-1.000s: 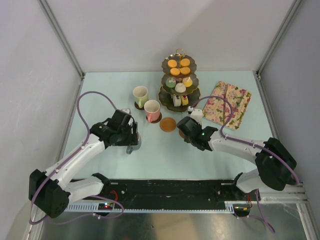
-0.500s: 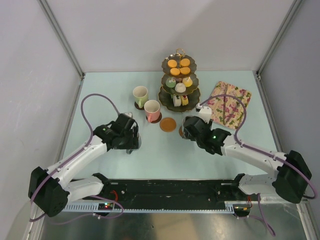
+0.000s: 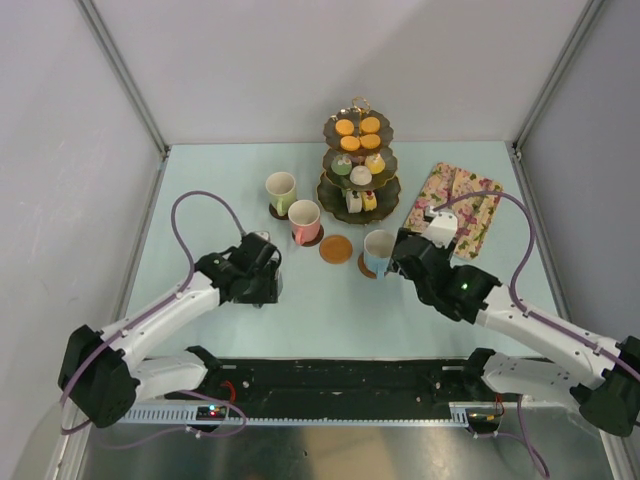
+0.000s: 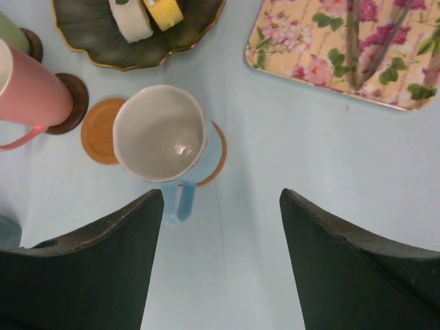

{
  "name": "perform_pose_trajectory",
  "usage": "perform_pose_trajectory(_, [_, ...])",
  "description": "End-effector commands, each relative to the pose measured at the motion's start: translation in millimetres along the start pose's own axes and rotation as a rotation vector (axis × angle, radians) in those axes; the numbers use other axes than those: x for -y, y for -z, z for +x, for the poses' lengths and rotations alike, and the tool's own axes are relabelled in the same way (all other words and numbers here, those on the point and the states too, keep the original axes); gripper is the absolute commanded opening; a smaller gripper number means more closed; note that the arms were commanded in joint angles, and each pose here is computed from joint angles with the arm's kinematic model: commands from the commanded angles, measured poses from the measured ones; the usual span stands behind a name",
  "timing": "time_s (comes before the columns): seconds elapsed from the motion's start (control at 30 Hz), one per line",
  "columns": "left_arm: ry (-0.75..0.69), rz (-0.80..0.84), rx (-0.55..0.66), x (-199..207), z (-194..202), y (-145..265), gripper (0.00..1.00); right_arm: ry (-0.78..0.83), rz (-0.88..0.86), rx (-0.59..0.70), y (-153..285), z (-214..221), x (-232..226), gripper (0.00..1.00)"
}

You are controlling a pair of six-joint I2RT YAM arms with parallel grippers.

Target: Serve the afternoon tea

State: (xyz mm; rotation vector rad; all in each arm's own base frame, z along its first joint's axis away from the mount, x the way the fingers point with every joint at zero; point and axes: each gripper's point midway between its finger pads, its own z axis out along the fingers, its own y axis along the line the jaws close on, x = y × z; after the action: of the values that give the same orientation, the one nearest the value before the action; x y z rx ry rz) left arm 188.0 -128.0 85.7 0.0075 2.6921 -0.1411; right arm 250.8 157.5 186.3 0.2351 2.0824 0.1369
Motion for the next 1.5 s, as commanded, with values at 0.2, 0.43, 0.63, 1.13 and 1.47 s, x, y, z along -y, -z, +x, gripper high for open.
perform_pose_trajectory(0.2, [0.0,-0.022,0.017,7,1,-15,0.38,-0.04,0.097,0.07,8,-10,38,0.75])
perform_pose_trajectory(0.43, [-0.01,0.054,0.079,30,-17,4,0.06,-0.056,0.137,0.11,15,-21,61,0.76])
perform_pose_trajectory(0.63, [-0.041,0.132,0.132,67,-45,25,0.0,-0.066,0.167,0.137,25,-30,83,0.76])
perform_pose_trajectory(1.13, [-0.171,0.202,0.209,166,-119,36,0.0,-0.052,0.238,0.259,56,-63,136,0.79])
perform_pose_trajectory(1.47, [-0.206,0.141,0.22,194,-148,2,0.0,-0.035,0.265,0.262,56,-63,144,0.79])
